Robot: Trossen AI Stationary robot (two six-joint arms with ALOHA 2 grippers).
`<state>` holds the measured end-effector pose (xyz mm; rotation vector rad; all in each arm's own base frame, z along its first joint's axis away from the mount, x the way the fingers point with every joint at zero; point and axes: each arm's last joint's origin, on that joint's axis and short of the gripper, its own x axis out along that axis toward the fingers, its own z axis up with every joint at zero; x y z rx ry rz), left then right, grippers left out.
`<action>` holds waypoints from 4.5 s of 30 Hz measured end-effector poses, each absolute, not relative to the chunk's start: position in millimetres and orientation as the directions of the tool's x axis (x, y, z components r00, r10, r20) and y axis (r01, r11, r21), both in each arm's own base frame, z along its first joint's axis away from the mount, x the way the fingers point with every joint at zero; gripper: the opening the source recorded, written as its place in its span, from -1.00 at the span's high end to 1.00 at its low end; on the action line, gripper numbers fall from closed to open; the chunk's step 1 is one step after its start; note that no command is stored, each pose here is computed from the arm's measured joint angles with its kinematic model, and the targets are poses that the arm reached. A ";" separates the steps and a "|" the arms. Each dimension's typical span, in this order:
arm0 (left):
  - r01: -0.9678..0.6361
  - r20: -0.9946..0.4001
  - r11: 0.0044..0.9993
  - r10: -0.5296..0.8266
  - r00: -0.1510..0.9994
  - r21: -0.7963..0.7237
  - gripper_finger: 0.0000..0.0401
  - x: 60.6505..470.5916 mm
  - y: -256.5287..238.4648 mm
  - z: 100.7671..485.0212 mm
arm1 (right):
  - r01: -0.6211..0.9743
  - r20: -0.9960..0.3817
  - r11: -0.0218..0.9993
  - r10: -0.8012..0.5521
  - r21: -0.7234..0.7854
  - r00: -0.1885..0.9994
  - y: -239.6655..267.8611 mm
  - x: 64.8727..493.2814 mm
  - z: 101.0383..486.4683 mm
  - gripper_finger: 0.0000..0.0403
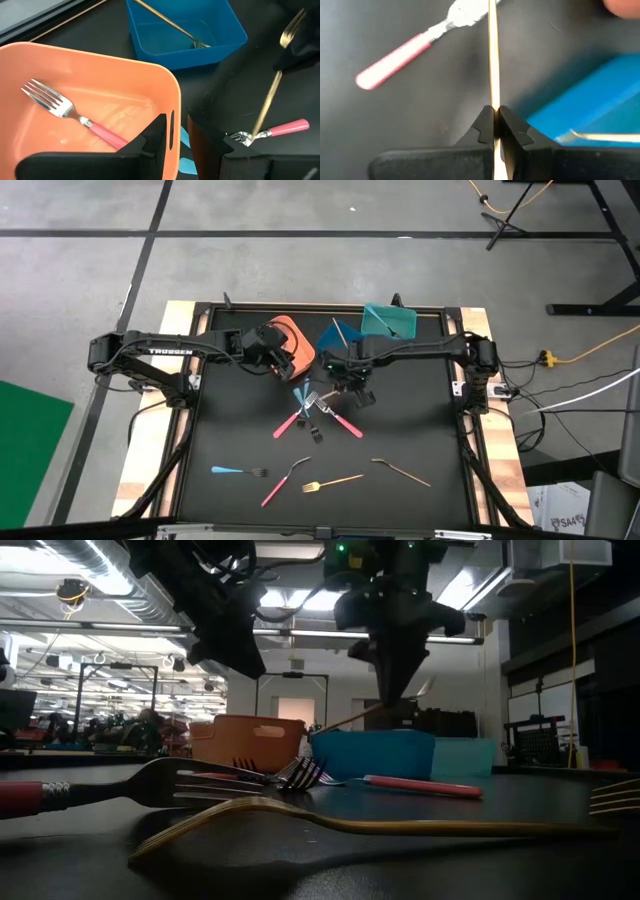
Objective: Sort silverware by color (type)
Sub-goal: Put the gold fork into the blue bin
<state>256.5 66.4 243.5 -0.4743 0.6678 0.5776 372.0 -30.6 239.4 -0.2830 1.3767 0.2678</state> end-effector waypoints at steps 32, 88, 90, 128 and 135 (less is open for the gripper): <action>-0.655 -0.684 0.730 0.378 0.624 -0.194 0.63 255.9 67.3 243.4 | 0.411 -0.729 0.901 -0.376 -0.142 0.572 -95.3 289.7 295.3 0.99; -0.655 -0.680 0.729 0.380 0.627 -0.197 0.63 256.2 67.4 243.9 | 0.681 -0.497 0.712 -0.534 0.172 0.684 -101.3 278.3 125.9 0.99; -0.655 -0.680 0.729 0.380 0.627 -0.197 0.63 256.3 67.3 243.8 | 0.681 -0.498 0.712 -0.534 0.171 0.683 -101.3 278.4 125.4 0.99; -0.656 -0.680 0.728 0.380 0.627 -0.198 0.63 256.2 67.4 243.8 | 0.681 -0.500 0.713 -0.533 0.169 0.683 -101.3 278.4 125.3 0.90; -0.656 -0.680 0.729 0.380 0.627 -0.198 0.63 256.3 67.3 243.8 | 0.681 -0.499 0.713 -0.533 0.169 0.683 -101.4 278.4 125.4 0.56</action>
